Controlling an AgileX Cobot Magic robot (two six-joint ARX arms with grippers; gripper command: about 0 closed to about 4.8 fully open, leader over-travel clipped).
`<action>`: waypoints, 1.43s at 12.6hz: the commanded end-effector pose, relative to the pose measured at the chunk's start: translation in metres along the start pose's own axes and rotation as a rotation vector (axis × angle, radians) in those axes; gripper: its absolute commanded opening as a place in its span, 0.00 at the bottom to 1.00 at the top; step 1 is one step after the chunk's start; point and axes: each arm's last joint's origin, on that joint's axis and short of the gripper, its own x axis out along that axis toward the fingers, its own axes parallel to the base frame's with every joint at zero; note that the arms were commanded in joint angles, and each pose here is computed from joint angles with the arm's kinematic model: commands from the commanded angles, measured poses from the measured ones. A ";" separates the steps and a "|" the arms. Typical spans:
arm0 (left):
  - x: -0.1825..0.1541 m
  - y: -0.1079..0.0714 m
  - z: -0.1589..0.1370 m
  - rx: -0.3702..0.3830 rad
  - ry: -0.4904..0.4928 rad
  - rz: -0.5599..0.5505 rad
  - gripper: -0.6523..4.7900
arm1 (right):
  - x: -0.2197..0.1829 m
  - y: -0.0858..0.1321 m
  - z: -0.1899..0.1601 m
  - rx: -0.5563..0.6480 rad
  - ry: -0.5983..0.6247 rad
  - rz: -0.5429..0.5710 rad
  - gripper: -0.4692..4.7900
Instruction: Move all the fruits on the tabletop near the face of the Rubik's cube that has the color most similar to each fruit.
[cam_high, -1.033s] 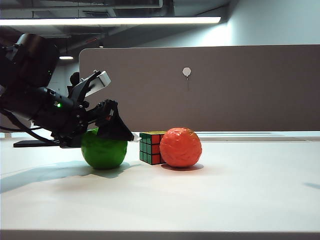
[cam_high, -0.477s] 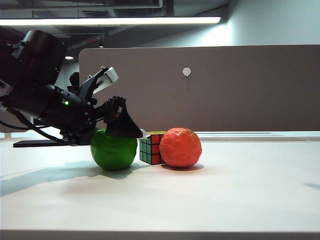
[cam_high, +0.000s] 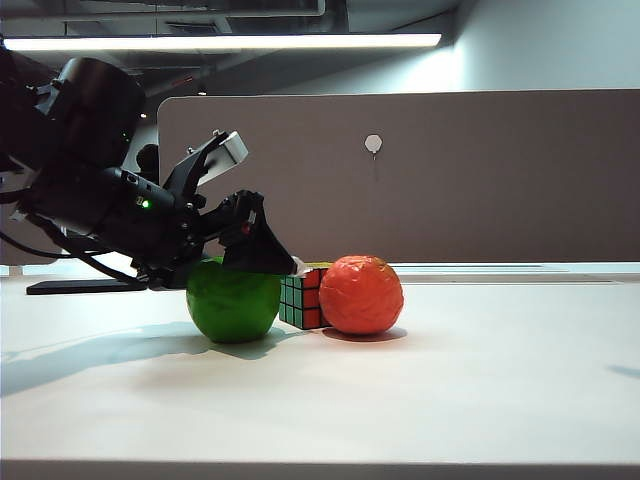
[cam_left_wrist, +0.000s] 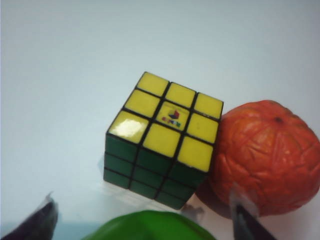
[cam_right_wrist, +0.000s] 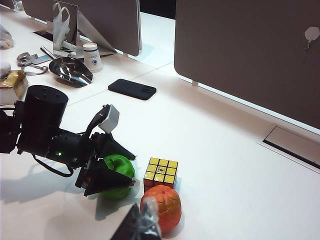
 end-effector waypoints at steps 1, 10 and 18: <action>0.001 0.000 0.005 0.017 -0.024 0.002 1.00 | -0.001 0.000 0.002 -0.007 -0.013 -0.002 0.08; -0.012 -0.001 0.111 0.057 -0.337 0.045 1.00 | -0.005 -0.004 0.005 -0.053 -0.041 -0.128 0.08; -0.108 0.009 0.153 0.020 -0.404 0.331 1.00 | -0.041 -0.004 0.010 -0.075 -0.150 -0.297 0.08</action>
